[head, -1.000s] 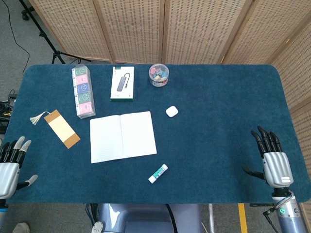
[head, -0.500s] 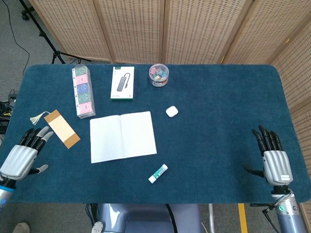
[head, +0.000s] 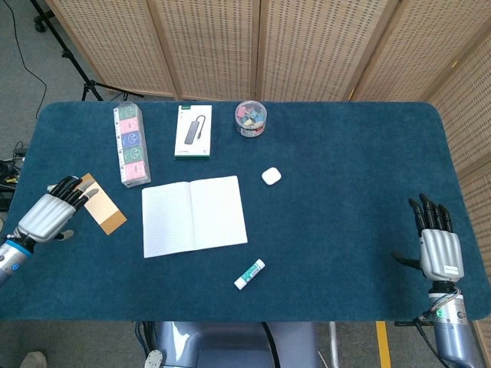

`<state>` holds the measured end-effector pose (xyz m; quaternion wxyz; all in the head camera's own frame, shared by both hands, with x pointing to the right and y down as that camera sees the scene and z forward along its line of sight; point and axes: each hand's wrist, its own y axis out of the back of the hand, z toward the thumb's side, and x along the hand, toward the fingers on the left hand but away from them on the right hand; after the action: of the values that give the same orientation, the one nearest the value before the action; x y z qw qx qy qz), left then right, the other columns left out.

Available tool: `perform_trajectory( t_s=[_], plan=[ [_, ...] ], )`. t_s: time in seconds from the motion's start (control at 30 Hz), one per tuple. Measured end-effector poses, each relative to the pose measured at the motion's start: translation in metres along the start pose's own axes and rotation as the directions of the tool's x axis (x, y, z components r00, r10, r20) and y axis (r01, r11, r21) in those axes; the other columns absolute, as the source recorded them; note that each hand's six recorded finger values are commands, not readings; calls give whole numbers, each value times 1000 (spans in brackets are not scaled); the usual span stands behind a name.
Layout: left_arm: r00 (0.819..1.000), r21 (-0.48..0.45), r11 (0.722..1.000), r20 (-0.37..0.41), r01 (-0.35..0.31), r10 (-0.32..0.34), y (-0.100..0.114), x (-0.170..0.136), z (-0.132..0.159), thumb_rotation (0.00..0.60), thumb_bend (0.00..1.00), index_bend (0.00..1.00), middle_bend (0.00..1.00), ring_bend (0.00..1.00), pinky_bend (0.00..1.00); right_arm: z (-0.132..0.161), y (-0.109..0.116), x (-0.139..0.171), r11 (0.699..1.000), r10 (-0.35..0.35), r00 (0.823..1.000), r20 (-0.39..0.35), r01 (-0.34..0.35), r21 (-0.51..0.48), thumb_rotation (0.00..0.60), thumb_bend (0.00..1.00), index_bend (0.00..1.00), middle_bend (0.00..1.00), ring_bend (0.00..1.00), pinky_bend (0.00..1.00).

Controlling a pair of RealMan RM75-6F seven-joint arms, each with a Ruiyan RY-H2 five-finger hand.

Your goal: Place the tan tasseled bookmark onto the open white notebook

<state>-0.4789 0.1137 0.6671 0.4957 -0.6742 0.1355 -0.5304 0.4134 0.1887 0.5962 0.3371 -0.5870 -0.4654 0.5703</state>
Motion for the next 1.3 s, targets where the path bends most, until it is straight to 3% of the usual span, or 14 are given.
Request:
perform_trajectory(
  t_s=[0.27, 0.57, 0.97, 1.3],
  plan=[
    [998, 32, 998, 37, 59, -60, -26, 41, 8, 600, 139, 226, 0, 0, 10, -5, -5, -4, 1000, 9, 1000, 22, -10, 14, 600, 0, 0, 0, 0, 0],
    [993, 63, 994, 59, 95, -98, -29, 62, 16, 600, 268, 227, 0, 0, 10, -8, -7, -6, 1000, 11, 999, 39, -12, 20, 600, 0, 0, 0, 0, 0],
    [990, 59, 988, -6, 140, -140, -38, 65, 5, 600, 222, 227, 0, 0, 10, -10, -10, -7, 999, 21, 999, 47, -22, 26, 600, 0, 0, 0, 0, 0],
    [988, 45, 986, -1, 157, -158, -47, 76, 19, 600, 231, 227, 0, 0, 10, -11, -10, -7, 999, 22, 998, 55, -23, 23, 600, 0, 0, 0, 0, 0]
  ],
)
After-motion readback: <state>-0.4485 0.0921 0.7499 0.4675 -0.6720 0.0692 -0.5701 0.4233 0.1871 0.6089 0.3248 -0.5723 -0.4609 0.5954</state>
